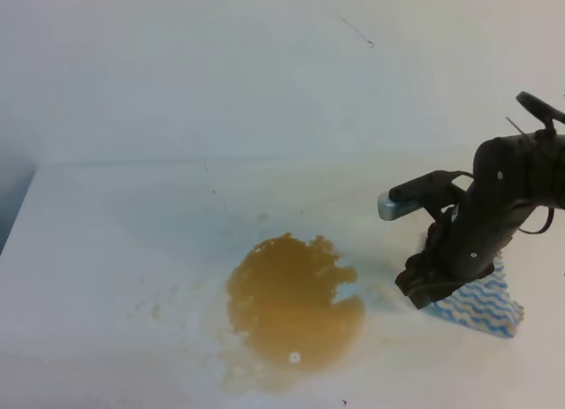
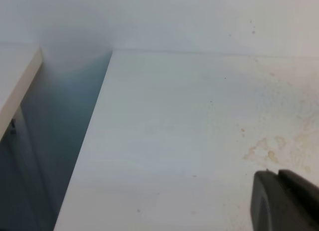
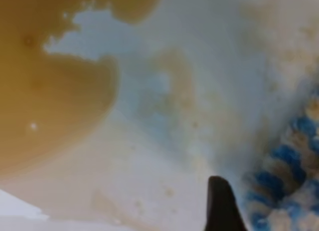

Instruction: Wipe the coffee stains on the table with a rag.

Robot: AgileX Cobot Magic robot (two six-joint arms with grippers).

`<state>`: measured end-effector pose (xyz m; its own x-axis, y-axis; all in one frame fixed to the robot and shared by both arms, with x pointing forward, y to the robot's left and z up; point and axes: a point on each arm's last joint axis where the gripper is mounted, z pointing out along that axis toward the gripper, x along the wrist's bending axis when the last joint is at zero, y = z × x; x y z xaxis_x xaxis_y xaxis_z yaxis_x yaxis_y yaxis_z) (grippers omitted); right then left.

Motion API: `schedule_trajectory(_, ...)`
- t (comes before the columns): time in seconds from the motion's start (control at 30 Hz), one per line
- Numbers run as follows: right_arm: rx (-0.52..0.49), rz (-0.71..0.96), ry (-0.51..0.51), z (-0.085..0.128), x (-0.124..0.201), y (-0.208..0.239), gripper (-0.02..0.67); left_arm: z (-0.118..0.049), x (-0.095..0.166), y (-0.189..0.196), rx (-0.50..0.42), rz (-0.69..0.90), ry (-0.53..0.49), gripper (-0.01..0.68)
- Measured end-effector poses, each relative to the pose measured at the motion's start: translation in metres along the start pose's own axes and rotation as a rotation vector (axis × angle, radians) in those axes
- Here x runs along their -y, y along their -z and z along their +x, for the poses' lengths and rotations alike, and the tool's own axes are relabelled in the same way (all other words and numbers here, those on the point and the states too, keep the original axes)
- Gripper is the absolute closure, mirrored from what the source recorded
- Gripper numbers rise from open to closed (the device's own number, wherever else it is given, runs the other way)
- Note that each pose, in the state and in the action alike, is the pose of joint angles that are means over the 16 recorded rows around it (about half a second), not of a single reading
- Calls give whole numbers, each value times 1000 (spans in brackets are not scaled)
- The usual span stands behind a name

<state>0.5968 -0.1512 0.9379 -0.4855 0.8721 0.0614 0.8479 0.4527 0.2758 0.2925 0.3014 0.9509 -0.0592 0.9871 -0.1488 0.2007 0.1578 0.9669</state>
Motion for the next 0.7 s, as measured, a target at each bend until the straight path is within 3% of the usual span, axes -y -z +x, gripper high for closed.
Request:
schedule_trajectory(0.43, -45, 23, -8, 10, -2, -28, 553, 0, 0, 0, 0, 0, 0, 673)
schedule_trajectory(0.7, -170, -21, -10, 41, -9, -35, 626, 0, 0, 0, 0, 0, 0, 673)
